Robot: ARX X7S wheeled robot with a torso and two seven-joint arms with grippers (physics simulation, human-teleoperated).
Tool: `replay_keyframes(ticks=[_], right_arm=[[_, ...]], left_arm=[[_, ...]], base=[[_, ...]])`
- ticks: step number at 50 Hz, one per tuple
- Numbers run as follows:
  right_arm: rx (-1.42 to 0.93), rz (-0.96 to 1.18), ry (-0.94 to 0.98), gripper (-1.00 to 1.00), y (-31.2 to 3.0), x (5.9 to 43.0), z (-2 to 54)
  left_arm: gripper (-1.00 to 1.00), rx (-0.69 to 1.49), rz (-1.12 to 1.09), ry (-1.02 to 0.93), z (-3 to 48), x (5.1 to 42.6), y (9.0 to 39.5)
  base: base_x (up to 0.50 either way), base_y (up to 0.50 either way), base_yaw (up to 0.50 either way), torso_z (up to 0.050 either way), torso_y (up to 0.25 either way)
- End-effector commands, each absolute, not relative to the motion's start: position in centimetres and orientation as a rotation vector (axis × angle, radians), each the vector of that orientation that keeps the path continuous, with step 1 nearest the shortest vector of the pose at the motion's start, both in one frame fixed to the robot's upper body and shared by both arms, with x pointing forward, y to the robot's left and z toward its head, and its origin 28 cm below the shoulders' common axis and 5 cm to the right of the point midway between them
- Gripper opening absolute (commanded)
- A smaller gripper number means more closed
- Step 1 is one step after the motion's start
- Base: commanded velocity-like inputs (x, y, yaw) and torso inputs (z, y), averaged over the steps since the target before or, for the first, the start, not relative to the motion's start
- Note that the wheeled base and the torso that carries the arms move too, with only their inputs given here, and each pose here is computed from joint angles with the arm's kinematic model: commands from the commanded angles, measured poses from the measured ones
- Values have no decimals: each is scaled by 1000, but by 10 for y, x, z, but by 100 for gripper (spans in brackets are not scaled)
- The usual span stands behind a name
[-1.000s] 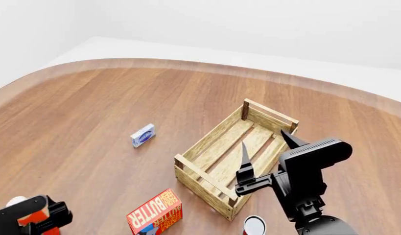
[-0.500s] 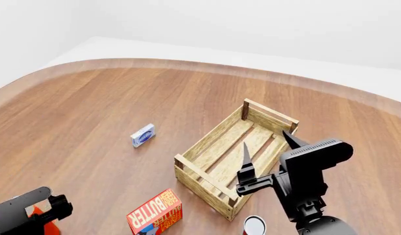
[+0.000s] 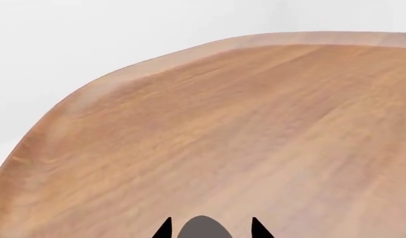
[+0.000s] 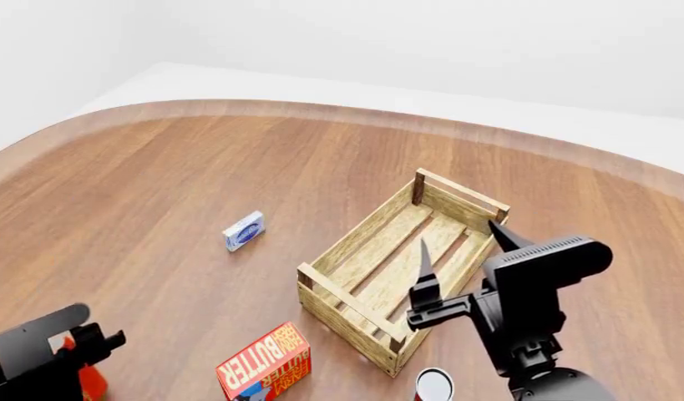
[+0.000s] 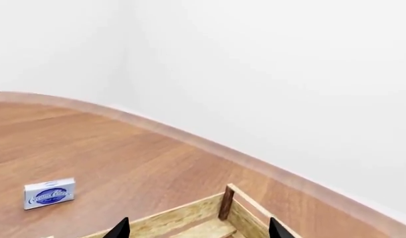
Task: Pick up the ketchup, and put it in the wooden tray.
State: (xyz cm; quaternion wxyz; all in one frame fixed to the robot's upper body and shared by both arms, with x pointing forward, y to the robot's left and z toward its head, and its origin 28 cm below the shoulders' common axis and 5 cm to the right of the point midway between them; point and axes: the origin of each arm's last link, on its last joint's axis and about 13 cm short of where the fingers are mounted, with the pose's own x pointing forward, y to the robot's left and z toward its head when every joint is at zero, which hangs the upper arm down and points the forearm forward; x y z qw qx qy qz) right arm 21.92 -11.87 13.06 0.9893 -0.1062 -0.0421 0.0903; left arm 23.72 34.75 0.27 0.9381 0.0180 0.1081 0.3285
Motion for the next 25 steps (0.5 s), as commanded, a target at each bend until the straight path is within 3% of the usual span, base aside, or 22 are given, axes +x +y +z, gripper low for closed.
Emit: replay_keyframes(ticks=[1,25], right_arm=[[-200,173,-100,100,-119,219,135],[-139,103,-115,100,-126,221,142]], left_arm=[[-100,39,618,152,24,243,344],[-100,111,294,-20,105,293,306]], base=[[0,0,0,0,0],[0,0,0,0,0]])
